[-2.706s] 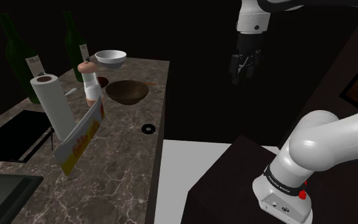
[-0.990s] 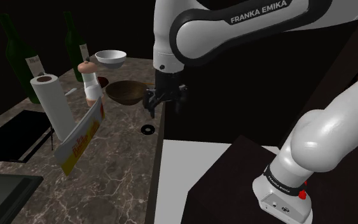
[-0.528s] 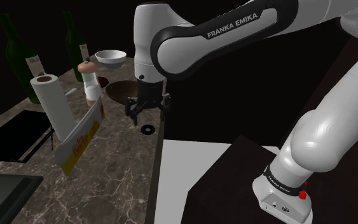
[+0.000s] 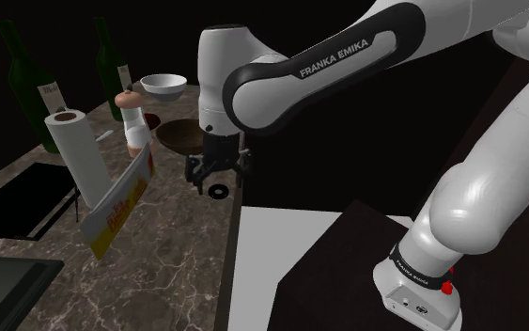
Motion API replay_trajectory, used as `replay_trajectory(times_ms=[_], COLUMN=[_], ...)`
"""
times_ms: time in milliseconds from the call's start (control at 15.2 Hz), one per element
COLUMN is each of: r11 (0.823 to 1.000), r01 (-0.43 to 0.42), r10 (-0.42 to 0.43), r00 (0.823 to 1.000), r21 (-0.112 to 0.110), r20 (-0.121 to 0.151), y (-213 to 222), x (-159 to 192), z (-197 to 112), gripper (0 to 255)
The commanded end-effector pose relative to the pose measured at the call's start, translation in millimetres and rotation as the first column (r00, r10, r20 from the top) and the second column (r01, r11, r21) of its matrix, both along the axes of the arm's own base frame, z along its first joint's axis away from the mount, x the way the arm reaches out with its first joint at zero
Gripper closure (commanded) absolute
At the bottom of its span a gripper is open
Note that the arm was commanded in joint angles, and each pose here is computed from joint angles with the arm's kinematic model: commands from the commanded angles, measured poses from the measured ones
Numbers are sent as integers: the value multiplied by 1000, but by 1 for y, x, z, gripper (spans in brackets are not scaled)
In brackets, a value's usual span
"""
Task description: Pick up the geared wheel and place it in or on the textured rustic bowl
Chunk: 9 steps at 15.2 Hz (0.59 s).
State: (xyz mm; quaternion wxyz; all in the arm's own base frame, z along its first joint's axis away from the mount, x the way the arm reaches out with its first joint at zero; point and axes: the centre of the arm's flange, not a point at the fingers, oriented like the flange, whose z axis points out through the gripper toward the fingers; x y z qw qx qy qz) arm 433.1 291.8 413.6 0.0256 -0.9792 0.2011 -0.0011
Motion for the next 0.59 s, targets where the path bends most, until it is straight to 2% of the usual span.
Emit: replay_trajectory(times_ms=[0, 198, 264, 528], r11=[1000, 1000, 1000, 1000], r01=[0, 0, 0, 0], r10=[0, 0, 0, 0], r00=[1000, 1000, 1000, 1000], r21=[0, 0, 0, 0], r20=[0, 0, 0, 0], y=[0, 0, 0, 0], x=[0, 0, 0, 0], z=[-1, -1, -1, -1], gripper=[0, 0, 255, 255])
